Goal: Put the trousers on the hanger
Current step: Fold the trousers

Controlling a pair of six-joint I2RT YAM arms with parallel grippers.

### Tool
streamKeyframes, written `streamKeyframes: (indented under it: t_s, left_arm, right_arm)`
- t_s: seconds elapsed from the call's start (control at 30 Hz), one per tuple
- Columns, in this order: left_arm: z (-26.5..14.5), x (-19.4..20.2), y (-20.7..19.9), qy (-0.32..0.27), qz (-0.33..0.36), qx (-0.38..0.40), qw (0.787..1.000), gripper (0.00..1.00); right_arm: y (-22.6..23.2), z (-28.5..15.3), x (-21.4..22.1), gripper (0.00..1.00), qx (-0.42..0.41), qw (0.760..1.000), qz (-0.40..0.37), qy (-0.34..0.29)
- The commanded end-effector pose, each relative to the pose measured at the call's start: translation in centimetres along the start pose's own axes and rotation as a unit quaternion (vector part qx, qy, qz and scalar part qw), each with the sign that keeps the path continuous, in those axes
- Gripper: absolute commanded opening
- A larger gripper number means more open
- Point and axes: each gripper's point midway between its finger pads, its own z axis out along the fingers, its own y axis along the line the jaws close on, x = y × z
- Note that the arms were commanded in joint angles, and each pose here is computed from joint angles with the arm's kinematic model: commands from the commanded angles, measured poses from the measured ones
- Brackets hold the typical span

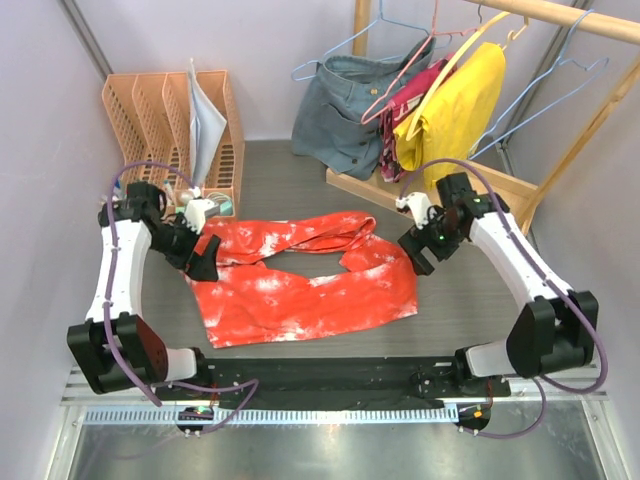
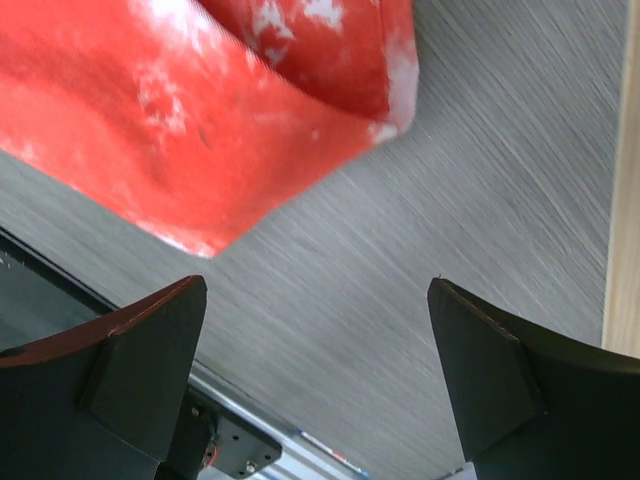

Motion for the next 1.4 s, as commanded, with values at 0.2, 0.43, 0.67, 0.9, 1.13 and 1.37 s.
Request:
streamKeyframes:
  t_s: [0.2,0.43,0.67,0.9,1.13,1.37]
  left_arm:
    - [0.2,3.0,3.0,0.009,-0.15,-0.038,0.988,1.0]
    - [0.9,3.6,4.0,0.01,-0.195,-0.044,0.98,1.0]
    - [1.4,2.9,4.0,-0.009,-0.21,-0.036,0.977,1.0]
    - [1.2,3.3,4.4,-0.021,-0.218,-0.074,0.973,0.95]
    - [1.4,2.7,4.4,-0.037,-0.226,-0.071,0.971,1.0]
    - [2.2,4.2,5.8,-0.012,-0.244,-0.092,0.965,1.0]
  right_arm:
    - [0.2,5.8,-6.1,0.98,-0.005,0.999,-0.02,-0.028]
    - [0.7,8.6,-2.7,0.85,-0.053,0.99,-0.118,0.05]
    - [1.7,4.6,-0.3,0.01,-0.082,0.978,-0.15,0.117]
    - [4.5,-9.9,-6.6,0.01,-0.022,0.991,-0.128,-0.015]
    - [4.8,-4.9,-6.4,0.01,-0.037,0.993,-0.106,0.027]
    - [2.5,-1.1,-3.3,0.01,0.009,0.993,-0.091,0.071]
